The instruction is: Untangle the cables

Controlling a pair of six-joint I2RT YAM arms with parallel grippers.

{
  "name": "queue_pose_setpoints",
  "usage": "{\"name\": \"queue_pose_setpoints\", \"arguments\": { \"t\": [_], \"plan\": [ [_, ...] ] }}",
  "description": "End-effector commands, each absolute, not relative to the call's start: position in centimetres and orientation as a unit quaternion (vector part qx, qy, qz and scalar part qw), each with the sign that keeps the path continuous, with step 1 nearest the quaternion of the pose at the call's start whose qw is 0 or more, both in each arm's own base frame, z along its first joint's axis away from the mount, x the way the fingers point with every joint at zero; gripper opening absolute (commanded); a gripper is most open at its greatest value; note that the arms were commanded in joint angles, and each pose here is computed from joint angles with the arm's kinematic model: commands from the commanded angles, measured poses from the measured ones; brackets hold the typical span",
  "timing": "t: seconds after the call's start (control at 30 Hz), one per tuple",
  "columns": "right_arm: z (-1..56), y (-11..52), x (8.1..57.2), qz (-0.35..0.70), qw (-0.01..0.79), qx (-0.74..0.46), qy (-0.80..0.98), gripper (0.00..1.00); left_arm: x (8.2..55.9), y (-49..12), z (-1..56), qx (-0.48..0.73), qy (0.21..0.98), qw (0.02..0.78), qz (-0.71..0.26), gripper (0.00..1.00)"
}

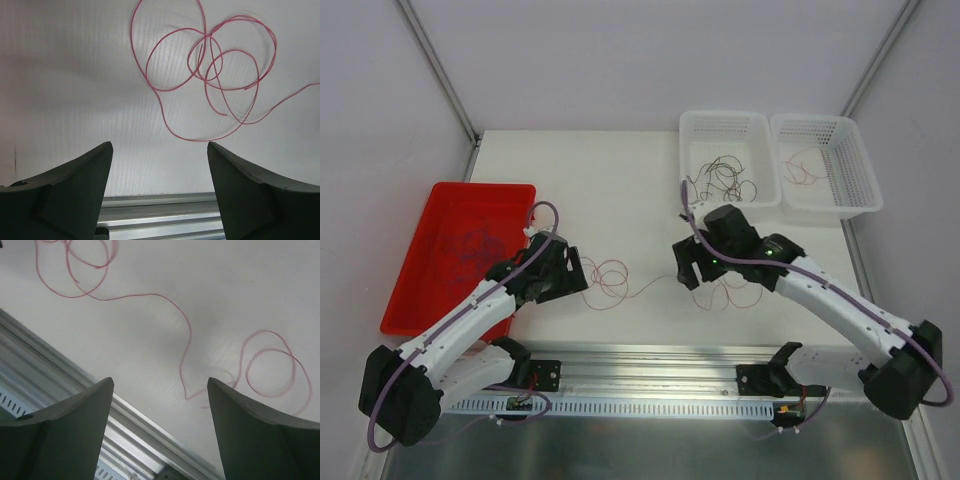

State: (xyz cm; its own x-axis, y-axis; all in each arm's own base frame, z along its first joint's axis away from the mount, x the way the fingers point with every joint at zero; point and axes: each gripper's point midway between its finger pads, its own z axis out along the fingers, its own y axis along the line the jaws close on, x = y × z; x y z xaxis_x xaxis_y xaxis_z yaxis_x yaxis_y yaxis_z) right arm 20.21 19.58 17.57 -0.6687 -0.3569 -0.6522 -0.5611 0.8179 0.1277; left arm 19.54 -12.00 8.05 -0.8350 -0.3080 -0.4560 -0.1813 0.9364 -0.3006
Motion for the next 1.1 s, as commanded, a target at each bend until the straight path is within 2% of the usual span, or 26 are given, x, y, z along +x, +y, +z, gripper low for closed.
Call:
{"name": "queue_pose_setpoints", "arguments": {
  "t": [0.0,0.23,0.3,0.47,0.9,1.07],
  "plan": [
    [17.6,26.3,20.7,0.248,0.315,-0.319,0.859,0.78,18.9,-12.0,6.9,-0.152,0.953,0.234,-0.121,0.76],
    [14.1,36.0,20.0,0.343,0.258,-0.369,0.824,0.57,19.5,-11.9,5.4,-0.161,0.955,0.227,-0.104,0.68],
    [13.0,37.6,20.3,0.350,0.251,-0.374,0.821,0.55,19.7,-11.9,4.8,-0.162,0.957,0.221,-0.095,0.67],
    [9.3,40.5,21.2,0.363,0.227,-0.358,0.830,0.42,20.5,-12.1,3.8,-0.158,0.960,0.217,-0.082,0.61],
    [5.3,42.8,20.5,0.387,0.170,-0.351,0.836,0.38,21.2,-12.0,1.8,-0.153,0.968,0.192,-0.048,0.54],
    [4.3,42.9,20.6,0.382,0.162,-0.345,0.842,0.31,21.1,-12.0,1.3,-0.152,0.970,0.182,-0.043,0.50]
  ]
}}
